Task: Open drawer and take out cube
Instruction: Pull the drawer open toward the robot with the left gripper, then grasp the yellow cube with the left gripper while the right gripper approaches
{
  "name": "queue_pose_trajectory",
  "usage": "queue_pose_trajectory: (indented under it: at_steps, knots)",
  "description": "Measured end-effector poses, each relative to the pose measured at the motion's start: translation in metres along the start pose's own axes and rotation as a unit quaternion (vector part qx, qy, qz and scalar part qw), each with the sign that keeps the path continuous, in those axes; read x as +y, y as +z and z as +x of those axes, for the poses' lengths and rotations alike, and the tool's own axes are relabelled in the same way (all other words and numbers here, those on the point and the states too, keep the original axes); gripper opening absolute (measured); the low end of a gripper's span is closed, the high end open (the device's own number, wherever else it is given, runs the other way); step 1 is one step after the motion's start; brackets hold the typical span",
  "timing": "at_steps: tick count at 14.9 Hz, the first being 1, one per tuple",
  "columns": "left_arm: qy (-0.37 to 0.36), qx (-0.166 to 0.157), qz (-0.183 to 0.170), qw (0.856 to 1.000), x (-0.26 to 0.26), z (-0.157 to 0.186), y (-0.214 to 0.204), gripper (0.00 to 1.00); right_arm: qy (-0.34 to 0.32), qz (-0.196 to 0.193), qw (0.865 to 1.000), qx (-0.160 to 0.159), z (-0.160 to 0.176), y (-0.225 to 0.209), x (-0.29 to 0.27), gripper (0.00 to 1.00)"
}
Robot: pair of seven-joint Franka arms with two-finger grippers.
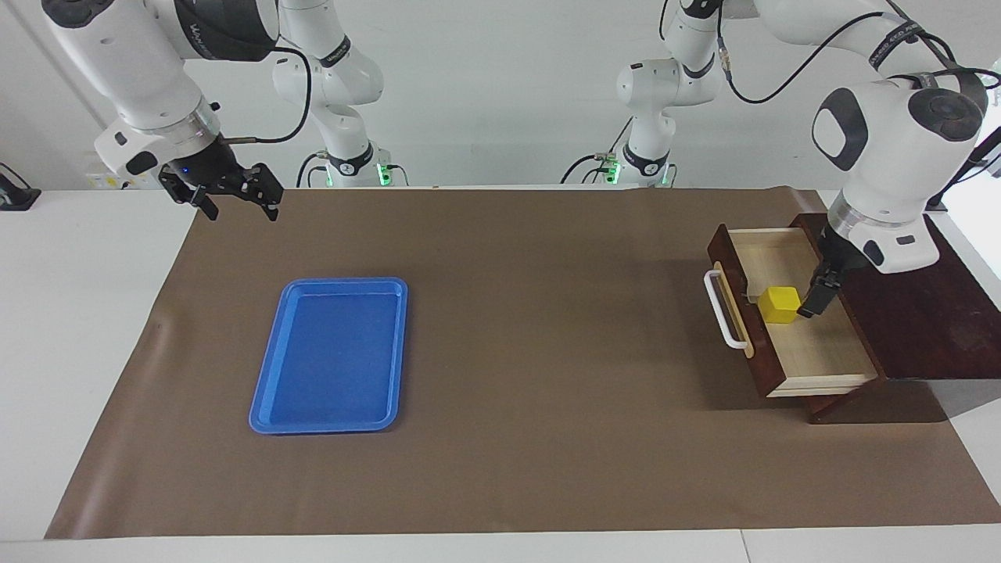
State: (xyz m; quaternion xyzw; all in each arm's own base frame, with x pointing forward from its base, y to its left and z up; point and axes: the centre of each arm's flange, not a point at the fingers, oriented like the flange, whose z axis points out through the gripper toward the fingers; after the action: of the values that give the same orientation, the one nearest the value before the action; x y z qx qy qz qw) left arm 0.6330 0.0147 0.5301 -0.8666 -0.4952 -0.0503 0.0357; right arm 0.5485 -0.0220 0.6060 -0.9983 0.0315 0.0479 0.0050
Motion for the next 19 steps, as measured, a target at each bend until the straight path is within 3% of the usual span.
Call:
queue_pose_trajectory:
  at_steps: [3, 8, 11, 14, 19]
  knots:
    - [-0.129, 0.003, -0.010, 0.992, -0.005, 0.003, 0.016, 1.00, 0.015, 0.001, 1.000, 0.000, 0.000, 0.000, 0.017, 1.00]
    - [-0.255, -0.008, -0.008, 0.967, -0.040, 0.024, 0.040, 1.00, 0.014, 0.001, 1.000, 0.000, 0.000, 0.000, 0.016, 1.00]
    - [-0.288, -0.015, -0.001, 0.958, -0.046, 0.019, 0.055, 1.00, 0.019, 0.002, 1.000, 0.022, 0.005, -0.002, 0.015, 1.00]
    - [-0.299, -0.019, 0.007, 0.954, -0.045, 0.007, 0.068, 1.00, 0.087, 0.007, 0.994, 0.061, 0.018, 0.008, 0.011, 1.00]
    - [-0.299, -0.018, 0.001, 0.954, -0.045, -0.006, 0.076, 1.00, 0.193, 0.036, 0.978, 0.070, 0.029, 0.032, -0.048, 1.00]
